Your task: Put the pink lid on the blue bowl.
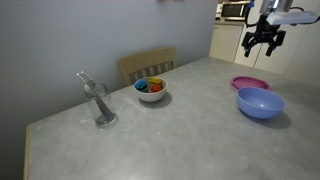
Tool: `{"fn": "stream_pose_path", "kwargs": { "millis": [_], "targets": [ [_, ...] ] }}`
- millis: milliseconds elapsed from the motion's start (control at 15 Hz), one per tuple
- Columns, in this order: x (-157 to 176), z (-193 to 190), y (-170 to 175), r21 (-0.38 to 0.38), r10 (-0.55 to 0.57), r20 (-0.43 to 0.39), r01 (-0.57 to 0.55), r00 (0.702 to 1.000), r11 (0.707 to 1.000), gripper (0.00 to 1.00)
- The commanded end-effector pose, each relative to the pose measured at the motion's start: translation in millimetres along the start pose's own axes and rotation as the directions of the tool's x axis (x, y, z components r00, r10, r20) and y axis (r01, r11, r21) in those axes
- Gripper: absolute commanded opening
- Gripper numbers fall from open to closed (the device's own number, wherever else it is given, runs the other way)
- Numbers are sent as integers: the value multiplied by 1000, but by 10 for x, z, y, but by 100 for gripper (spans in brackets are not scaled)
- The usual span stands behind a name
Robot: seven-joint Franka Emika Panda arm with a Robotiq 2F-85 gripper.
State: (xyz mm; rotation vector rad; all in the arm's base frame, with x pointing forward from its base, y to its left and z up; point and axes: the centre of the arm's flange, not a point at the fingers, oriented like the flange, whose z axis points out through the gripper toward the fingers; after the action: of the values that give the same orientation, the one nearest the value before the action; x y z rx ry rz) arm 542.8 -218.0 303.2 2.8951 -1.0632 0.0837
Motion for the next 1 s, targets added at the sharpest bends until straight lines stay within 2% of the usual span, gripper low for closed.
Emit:
{"fn": "stream_pose_path", "kwargs": {
  "millis": [0, 400, 600, 667, 733, 933],
  "targets": [
    [224, 320, -190, -10, -77, 63, 78, 995, 997, 100],
    [239, 783, -179, -43, -187, 188, 198, 964, 979, 100],
    [265, 990, -145, -35, -226, 248, 241, 942, 970, 100],
    [269, 1014, -125, -37, -229, 261, 247, 938, 968, 100],
    [129, 941, -144, -47, -205, 225, 221, 953, 974, 100],
    [160, 1019, -129, -49, -215, 246, 233, 945, 971, 100]
  ]
}}
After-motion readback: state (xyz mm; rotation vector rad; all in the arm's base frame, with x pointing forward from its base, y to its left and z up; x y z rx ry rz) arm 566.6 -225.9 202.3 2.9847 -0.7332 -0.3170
